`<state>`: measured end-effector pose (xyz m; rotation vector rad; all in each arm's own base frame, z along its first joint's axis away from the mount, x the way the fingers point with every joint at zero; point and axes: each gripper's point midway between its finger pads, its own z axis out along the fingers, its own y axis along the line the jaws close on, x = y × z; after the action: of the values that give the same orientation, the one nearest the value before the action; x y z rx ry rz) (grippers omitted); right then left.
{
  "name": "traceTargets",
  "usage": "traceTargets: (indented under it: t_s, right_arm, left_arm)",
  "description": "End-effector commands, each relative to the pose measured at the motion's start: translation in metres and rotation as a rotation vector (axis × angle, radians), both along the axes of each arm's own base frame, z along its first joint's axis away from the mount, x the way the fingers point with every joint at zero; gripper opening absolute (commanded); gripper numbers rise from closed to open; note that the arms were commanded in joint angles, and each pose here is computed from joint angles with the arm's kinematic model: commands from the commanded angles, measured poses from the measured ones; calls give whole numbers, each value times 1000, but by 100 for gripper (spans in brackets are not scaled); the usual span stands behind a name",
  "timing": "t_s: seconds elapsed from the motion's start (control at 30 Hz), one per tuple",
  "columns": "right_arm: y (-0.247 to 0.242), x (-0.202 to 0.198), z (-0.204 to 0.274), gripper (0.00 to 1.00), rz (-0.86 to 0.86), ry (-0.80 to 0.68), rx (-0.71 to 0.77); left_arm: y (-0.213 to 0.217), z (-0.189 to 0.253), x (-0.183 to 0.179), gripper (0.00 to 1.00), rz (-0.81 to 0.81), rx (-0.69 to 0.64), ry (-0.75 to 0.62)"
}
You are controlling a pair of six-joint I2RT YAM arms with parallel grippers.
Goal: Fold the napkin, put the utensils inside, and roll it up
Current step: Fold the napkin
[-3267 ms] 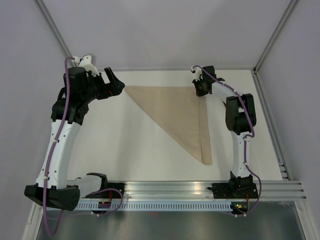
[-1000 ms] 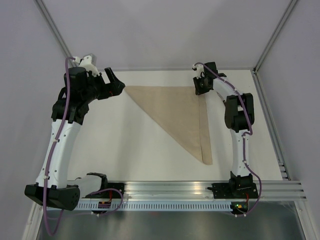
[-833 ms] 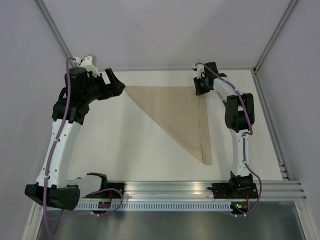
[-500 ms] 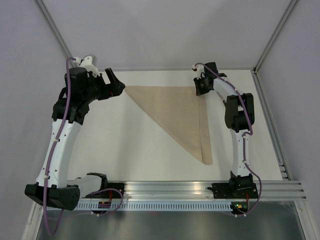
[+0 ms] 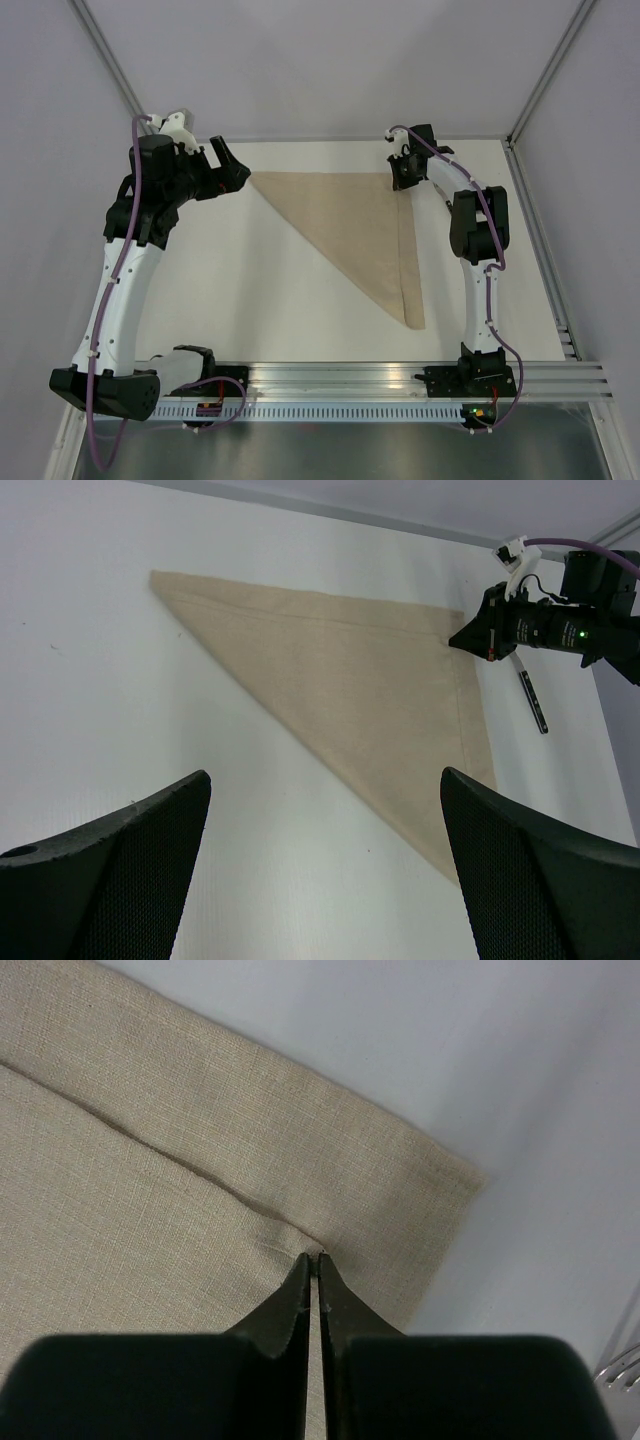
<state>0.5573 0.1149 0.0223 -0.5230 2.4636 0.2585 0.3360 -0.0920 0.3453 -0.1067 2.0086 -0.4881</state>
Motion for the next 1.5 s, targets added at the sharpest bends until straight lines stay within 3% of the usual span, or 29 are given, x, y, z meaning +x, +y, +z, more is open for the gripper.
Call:
traceTargets:
  t_s: [0.0, 0.5, 1.03, 1.27, 1.47]
  right_arm:
    - [1, 0, 19, 6, -2, -17, 5]
    - [13, -6, 44, 0, 20, -58, 19]
    - [15, -9, 49, 0, 25, -63, 18]
    - [7, -1, 34, 34, 12, -54, -36]
    - [10, -1, 36, 40, 52, -57, -29]
  left_arm:
    - [-3, 3, 1, 99, -26, -5, -15]
    - [-4, 2, 2, 99, -30, -3, -14]
    - [-4, 4, 0, 99, -33, -1, -19]
    - [-4, 2, 0, 99, -32, -2, -16]
    - [-3, -7, -3, 99, -24, -3, 1]
